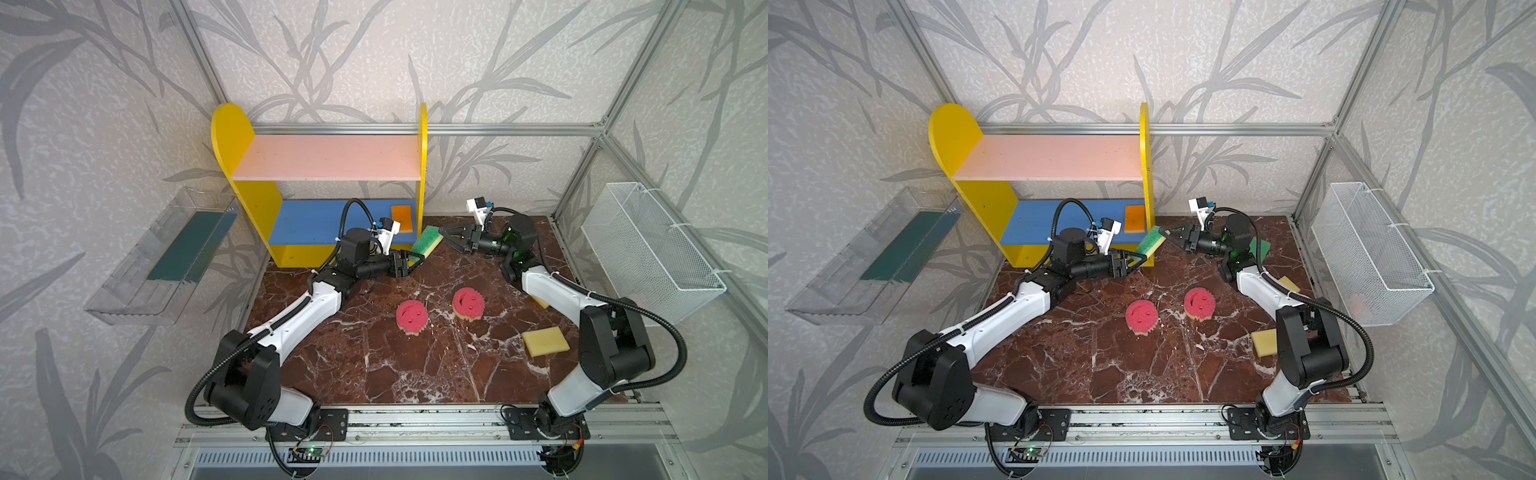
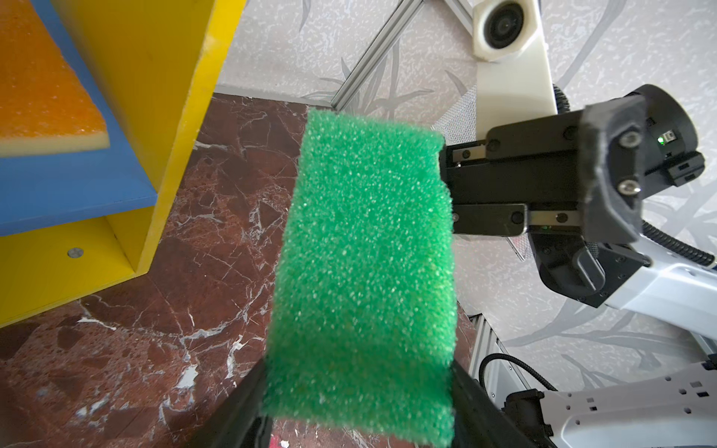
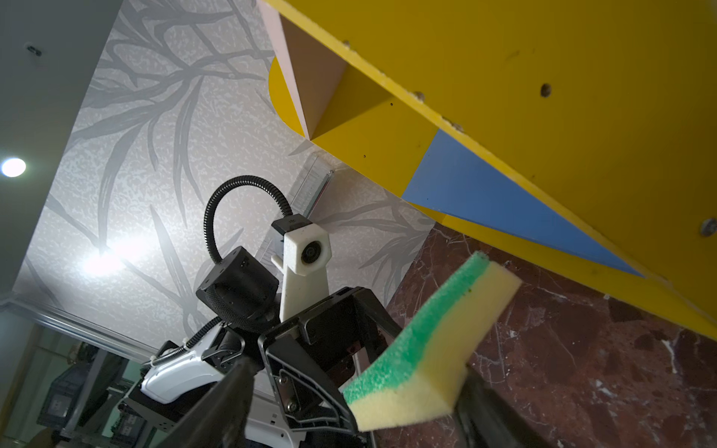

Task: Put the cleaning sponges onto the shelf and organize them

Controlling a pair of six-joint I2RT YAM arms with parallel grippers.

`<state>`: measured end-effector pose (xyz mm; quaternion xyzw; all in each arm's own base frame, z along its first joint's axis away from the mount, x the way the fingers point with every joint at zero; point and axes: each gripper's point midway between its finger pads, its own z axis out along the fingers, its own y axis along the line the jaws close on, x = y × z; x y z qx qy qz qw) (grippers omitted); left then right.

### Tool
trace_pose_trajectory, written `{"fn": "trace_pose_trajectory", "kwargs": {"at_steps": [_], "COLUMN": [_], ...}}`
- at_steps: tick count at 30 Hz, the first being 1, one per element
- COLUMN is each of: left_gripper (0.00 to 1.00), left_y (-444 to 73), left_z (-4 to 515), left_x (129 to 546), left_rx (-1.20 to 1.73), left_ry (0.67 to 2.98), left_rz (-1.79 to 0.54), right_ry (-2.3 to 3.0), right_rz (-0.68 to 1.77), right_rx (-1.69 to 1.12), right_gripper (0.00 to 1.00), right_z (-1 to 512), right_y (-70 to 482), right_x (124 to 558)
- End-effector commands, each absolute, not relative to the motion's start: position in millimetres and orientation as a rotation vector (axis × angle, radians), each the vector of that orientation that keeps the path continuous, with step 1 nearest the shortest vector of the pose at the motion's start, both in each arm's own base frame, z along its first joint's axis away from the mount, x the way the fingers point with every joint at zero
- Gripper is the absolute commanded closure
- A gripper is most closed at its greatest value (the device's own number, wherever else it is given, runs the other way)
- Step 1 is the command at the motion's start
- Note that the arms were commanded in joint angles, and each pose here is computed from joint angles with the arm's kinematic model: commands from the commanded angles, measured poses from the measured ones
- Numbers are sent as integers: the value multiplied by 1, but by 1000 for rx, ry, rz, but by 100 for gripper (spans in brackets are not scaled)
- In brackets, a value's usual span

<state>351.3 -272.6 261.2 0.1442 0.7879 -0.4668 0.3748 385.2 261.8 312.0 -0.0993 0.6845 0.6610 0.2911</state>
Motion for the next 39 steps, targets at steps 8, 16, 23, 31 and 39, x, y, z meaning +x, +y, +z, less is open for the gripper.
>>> {"fn": "trace_pose_trajectory", "kwargs": {"at_steps": [8, 16, 23, 31, 39], "left_gripper": [36, 36, 34, 33, 34], "left_y": [-238, -196, -181, -186, -189], "left_z": [331, 392, 443, 466, 460], "left_x": [340, 325, 353, 420, 471], "left_rx": [322, 244, 174, 123, 12], "left_ry": [1884, 1786, 1834, 1937, 1951], "left_rz": [-989, -770, -595, -408, -328], "right_ry": [1747, 1831, 1854, 1895, 1888], "right_rz": [1645, 1411, 1291, 1223, 1179], "right_rx": [-131, -26, -14, 20, 53], "right_gripper": [1, 1, 1, 1, 1], "right_z": [322, 292, 284, 265, 253], "right_y": [215, 185, 172, 164, 157], "right_x": [382, 356, 337, 327, 327]}}
